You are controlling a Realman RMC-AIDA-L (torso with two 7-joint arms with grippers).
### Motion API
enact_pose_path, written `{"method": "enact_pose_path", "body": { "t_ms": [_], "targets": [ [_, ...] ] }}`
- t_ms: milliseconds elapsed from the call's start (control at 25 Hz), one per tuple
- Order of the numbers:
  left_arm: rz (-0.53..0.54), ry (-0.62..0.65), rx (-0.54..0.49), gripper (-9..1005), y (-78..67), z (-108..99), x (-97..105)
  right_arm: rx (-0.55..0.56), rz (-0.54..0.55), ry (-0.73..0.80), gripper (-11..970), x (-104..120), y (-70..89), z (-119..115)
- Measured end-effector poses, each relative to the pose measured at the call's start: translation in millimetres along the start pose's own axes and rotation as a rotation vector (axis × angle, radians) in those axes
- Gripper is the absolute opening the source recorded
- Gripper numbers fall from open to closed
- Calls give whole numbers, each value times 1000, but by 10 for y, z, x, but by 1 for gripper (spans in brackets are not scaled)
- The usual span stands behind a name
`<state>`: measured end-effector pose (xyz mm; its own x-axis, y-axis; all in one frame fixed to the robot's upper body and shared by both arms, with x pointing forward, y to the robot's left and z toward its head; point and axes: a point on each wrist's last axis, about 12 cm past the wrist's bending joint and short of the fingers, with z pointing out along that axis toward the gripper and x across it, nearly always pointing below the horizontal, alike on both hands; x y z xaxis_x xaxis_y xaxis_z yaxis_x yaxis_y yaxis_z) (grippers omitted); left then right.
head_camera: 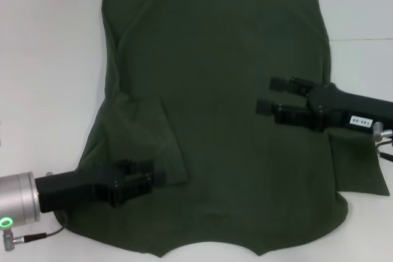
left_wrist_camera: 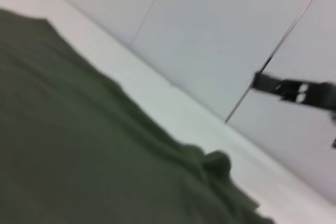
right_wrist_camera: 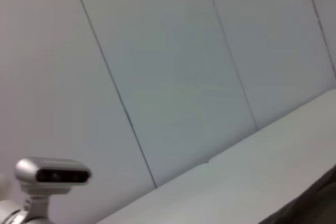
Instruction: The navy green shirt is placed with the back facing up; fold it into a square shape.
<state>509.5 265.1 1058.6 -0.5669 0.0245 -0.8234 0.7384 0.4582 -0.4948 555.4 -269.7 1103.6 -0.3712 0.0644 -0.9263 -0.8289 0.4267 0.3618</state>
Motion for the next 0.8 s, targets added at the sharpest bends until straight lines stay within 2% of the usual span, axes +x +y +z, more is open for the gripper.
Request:
{"method": "enact_pose_path", "body": {
  "t_ms": [160,360,640,800],
  "targets": [
    [79,-93,66,512,-80,-27,-100,32,93,-5,922,-87,-71,-117],
    [184,-169,111,643,-146,16,-137,83,272,20,922,-182,-154,-334],
    [351,-117,149,811,-190,154,-106,255,505,105,922,-100,-314,-671],
    [425,-71,138,814,-172,211,-72,361,593,157,922,-47,-380,-837]
  ]
}}
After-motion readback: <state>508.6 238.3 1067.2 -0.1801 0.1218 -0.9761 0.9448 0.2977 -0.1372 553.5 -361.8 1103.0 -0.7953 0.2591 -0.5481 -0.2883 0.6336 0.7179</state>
